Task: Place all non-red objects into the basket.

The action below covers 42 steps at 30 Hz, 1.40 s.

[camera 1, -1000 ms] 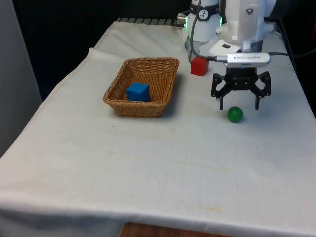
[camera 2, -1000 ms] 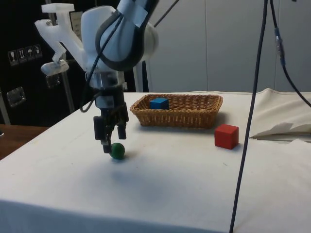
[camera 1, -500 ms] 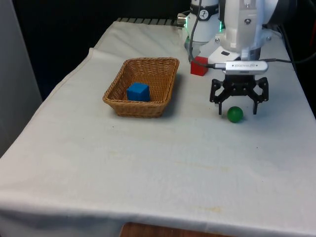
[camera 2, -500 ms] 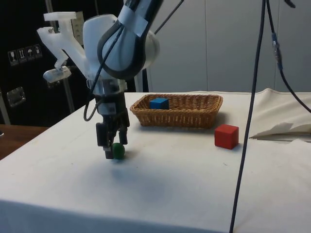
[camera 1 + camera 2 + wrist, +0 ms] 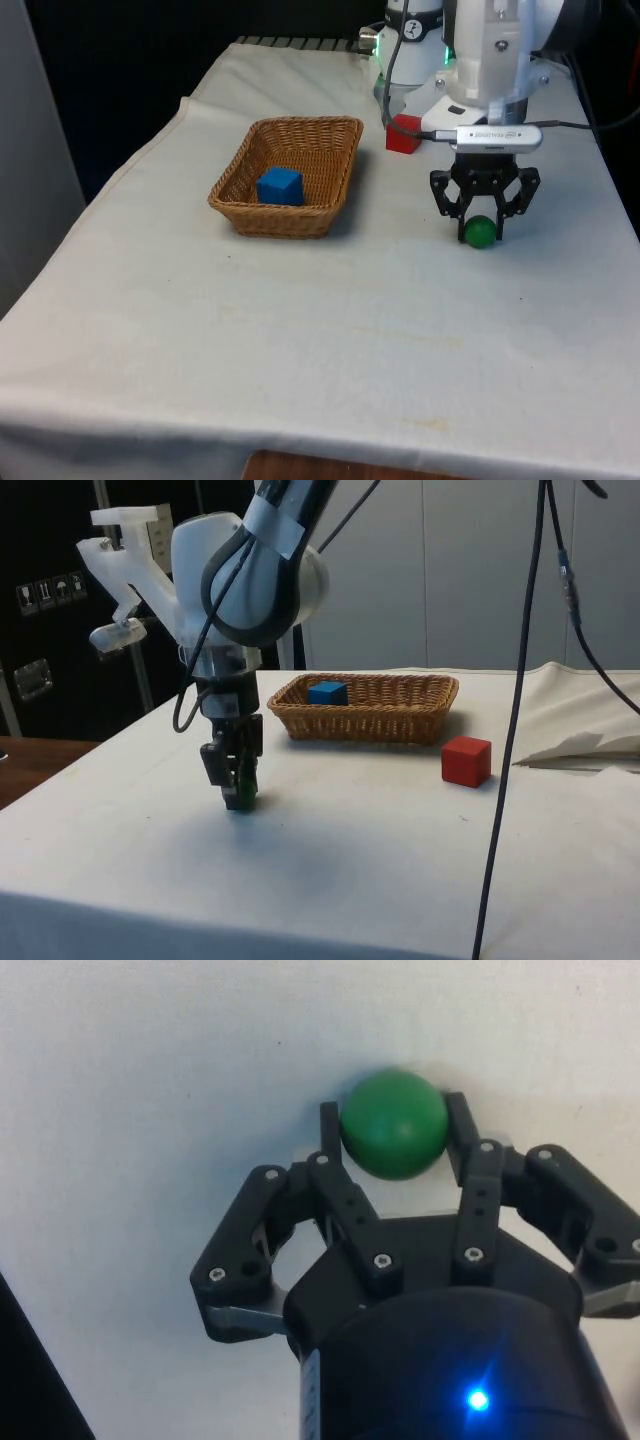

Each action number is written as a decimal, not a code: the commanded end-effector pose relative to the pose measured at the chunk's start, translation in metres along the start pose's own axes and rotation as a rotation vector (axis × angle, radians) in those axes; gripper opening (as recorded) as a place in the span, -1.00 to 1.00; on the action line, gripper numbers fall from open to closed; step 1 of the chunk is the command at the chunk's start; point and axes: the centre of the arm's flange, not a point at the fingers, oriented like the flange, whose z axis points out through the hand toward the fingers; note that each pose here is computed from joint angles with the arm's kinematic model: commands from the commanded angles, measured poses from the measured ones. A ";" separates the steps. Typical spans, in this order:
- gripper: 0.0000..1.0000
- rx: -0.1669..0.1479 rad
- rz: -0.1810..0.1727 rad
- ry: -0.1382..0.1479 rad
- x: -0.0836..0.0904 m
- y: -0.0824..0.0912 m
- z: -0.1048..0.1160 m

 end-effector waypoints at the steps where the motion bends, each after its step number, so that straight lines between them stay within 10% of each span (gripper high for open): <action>1: -1.00 0.004 0.000 0.005 0.001 0.000 0.001; 42: -1.00 0.015 0.016 0.010 -0.050 0.057 -0.071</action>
